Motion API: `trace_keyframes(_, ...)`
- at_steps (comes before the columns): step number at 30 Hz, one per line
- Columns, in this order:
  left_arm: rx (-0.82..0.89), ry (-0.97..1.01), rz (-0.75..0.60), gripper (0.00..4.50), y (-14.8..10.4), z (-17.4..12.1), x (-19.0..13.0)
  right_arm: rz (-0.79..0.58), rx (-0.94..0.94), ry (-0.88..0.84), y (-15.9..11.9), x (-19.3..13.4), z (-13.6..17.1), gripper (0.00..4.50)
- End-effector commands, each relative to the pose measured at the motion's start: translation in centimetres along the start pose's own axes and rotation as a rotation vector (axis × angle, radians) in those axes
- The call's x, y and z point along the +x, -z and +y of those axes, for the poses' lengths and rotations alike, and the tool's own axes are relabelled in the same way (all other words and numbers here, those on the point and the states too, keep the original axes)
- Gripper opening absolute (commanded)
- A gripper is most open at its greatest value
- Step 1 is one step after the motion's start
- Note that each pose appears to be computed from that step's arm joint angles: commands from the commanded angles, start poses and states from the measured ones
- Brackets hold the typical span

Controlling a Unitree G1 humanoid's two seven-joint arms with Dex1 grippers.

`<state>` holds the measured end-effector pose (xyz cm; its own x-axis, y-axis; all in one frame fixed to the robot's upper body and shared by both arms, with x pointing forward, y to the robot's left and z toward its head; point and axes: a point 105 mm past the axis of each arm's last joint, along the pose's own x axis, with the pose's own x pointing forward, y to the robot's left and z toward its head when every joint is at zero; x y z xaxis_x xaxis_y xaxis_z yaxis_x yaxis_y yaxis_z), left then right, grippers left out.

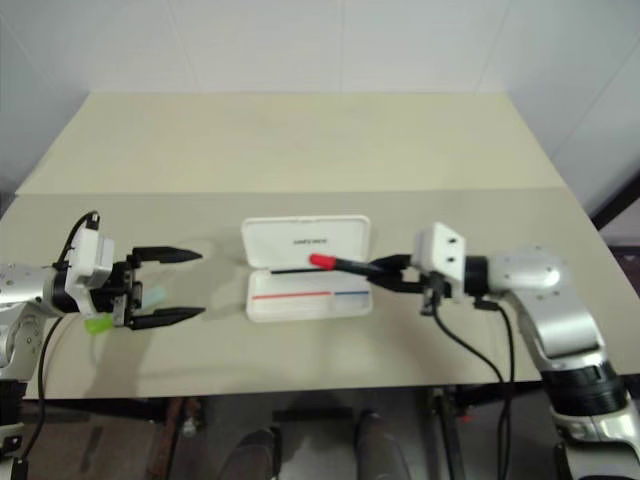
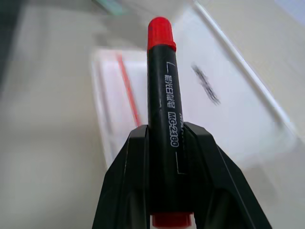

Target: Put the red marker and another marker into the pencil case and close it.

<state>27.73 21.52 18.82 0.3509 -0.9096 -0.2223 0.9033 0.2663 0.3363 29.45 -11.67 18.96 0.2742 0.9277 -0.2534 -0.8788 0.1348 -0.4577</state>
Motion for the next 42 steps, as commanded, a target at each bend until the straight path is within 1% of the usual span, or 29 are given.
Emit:
trace_keyframes(1, 0.041, -0.026, 0.003, 4.5, -0.7, 0.3, -0.3, -0.055, -0.009, -0.03, -0.1, 1.7, -0.3, 0.65)
trace_keyframes(6, 0.042, -0.028, -0.003, 4.5, -0.7, 0.1, -0.1, -0.056, -0.014, -0.095, 1.4, 4.3, -0.4, 0.65)
trace_keyframes(13, 0.037, -0.039, -0.01, 4.5, -0.6, -0.1, 0.1, -0.034, -0.056, -0.146, 2.8, 6.7, -1.0, 0.65)
trace_keyframes(19, 0.036, -0.041, -0.019, 4.5, -0.6, -0.3, 0.4, -0.03, -0.088, -0.158, 2.9, 8.3, -1.5, 0.65)
trace_keyframes(25, 0.037, -0.042, -0.025, 4.5, -0.6, -0.3, 0.8, -0.029, -0.114, -0.162, 2.9, 9.1, -1.7, 0.65)
trace_keyframes(29, 0.038, -0.042, -0.028, 4.5, -0.7, -0.3, 1.0, 0.012, -0.161, -0.152, 3.6, 9.3, -1.9, 0.65)
trace_keyframes(30, 0.039, -0.042, -0.028, 4.5, -0.7, -0.3, 1.0, 0.014, -0.166, -0.142, 3.7, 9.4, -2.1, 1.4)
trace_keyframes(31, 0.039, -0.042, -0.029, 4.5, -0.7, -0.2, 1.0, 0.013, -0.164, -0.139, 3.7, 9.4, -2.2, 1.65)
trace_keyframes(34, 0.04, -0.042, -0.029, 4.5, -0.7, -0.2, 1.1, -0.004, -0.168, -0.124, 3.5, 9.6, -2.4, 2.78)
trace_keyframes(38, 0.041, -0.041, -0.029, 4.5, -0.6, -0.1, 1.1, -0.032, -0.192, -0.114, 2.7, 9.8, -2.6, 4.18)
trace_keyframes(39, 0.042, -0.04, -0.029, 4.5, -0.6, -0.1, 1.1, -0.057, -0.193, -0.11, 2.0, 9.8, -2.7, 4.48)
trace_keyframes(42, 0.045, -0.037, -0.028, 4.5, -0.6, 0.0, 1.2, -0.109, -0.197, -0.119, 0.5, 9.9, -2.6, 4.48)
